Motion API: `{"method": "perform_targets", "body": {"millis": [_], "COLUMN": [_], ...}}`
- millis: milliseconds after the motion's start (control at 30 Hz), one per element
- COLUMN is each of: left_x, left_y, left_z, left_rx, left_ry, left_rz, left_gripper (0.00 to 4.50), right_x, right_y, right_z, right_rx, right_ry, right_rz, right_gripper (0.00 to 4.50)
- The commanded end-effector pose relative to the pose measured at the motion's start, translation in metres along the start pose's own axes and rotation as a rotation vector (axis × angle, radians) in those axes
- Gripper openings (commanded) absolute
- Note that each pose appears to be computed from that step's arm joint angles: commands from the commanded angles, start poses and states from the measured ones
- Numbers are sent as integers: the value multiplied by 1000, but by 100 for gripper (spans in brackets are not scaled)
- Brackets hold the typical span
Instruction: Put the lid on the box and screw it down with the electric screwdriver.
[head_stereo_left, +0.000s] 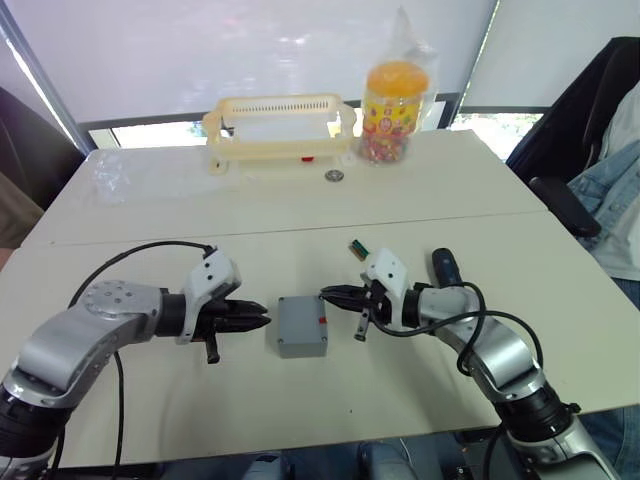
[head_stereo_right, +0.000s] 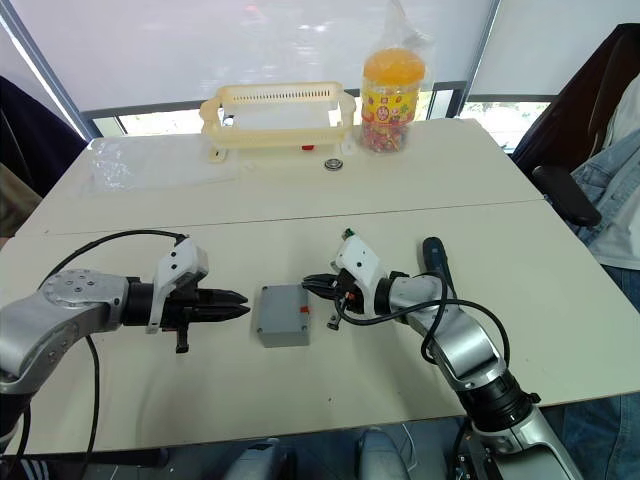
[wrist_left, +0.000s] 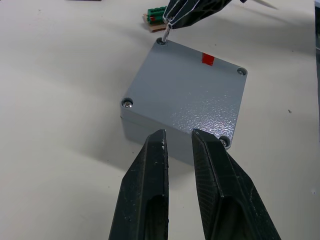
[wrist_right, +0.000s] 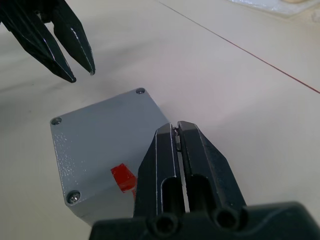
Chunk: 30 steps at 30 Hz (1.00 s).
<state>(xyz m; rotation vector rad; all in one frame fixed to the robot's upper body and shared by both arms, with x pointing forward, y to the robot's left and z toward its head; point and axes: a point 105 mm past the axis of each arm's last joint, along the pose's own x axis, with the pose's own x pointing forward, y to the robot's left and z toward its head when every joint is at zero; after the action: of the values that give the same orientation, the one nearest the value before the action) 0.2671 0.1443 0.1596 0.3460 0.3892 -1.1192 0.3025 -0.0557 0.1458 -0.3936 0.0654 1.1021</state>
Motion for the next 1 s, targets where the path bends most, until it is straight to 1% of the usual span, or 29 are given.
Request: {"method": "perform_targets", "body": {"millis": [33, 633, 667, 767, 833, 867, 900, 933, 1000], "left_x": [-3, 1, 1, 1, 1, 1, 1, 0, -1], "left_y": [-1, -2, -2, -2, -3, -3, -3, -3, -2], "left_z": [11, 12, 12, 11, 11, 11, 11, 11, 11], "left_rx": [51, 47, 47, 44, 44, 43, 43, 43, 45], "left_ry": [-30, -41, -41, -43, -44, -43, -43, -43, -45], "left_rz": [12, 15, 16, 18, 18, 18, 19, 19, 19], "left_gripper": [76, 76, 76, 76, 76, 76, 76, 76, 76], "right_x": [0, 10, 10, 10, 9, 7, 4, 0, -10], "right_y": [0, -3, -4, -5, -8, -9, -9, -11, -16], "right_z": [5, 5, 5, 7, 11, 14, 17, 24, 35], "right_rx": [-31, -55, -55, -56, -54, -51, -50, -44, -28], "right_ry": [-23, -18, -18, -23, -36, -46, -58, -80, -116], "right_rz": [3, 20, 21, 18, 3, -3, -5, -14, -29], "right_gripper": [3, 3, 28, 132, 228, 293, 331, 384, 384]}}
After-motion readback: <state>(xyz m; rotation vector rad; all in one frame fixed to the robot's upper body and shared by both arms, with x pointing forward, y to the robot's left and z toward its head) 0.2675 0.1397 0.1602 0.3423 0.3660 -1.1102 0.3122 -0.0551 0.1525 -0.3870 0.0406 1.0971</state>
